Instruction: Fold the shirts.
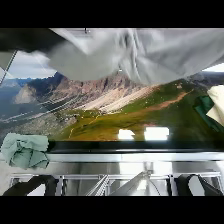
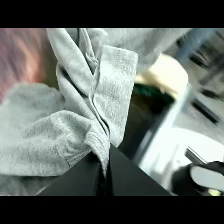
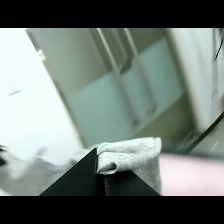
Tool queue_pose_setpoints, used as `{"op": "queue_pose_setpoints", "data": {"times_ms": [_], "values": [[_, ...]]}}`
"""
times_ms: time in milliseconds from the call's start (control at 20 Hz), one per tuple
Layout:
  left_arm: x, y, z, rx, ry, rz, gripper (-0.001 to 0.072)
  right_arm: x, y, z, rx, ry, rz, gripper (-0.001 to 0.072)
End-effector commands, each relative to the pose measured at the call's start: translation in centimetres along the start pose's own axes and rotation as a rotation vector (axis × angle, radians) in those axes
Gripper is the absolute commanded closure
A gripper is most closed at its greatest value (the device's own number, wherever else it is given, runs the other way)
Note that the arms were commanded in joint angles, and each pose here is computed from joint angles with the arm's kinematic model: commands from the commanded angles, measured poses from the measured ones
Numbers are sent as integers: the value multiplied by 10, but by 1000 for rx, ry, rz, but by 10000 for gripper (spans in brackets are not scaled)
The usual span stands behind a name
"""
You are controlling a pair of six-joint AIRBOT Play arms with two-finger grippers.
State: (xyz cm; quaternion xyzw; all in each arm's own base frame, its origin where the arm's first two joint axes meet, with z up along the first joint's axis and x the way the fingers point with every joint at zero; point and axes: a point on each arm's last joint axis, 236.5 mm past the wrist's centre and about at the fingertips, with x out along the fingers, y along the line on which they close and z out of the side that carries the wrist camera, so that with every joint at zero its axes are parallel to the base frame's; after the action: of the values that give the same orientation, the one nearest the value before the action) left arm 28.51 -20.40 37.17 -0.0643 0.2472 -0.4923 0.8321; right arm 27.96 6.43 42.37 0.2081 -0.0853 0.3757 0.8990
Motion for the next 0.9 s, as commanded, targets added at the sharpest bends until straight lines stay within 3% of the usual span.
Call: {"op": "queue_pose_setpoints", "data": {"times_ms": [0,150,350,500,650,750,800,850], "values": [[-81,-83,27,232,-187,157,687,-16,122,40,-424,-165,-104,701],[-73,-56,13,157,-153,179,687,-19,119,42,-489,-167,-170,701],[-5,65,-51,-210,53,111,686,-11,-19,-15,-43,46,-192,700],[53,153,-127,-525,220,42,687,-8,-141,-139,321,289,-270,699],[110,207,-206,-694,364,-28,691,-10,-231,-289,558,518,-401,699],[143,224,-247,-786,461,-84,690,-14,-277,-357,686,553,-483,692],[154,228,-262,-827,502,-109,651,-15,-290,-377,753,558,-487,554],[160,230,-270,-858,538,-134,399,-15,-297,-386,787,566,-473,449]]}}
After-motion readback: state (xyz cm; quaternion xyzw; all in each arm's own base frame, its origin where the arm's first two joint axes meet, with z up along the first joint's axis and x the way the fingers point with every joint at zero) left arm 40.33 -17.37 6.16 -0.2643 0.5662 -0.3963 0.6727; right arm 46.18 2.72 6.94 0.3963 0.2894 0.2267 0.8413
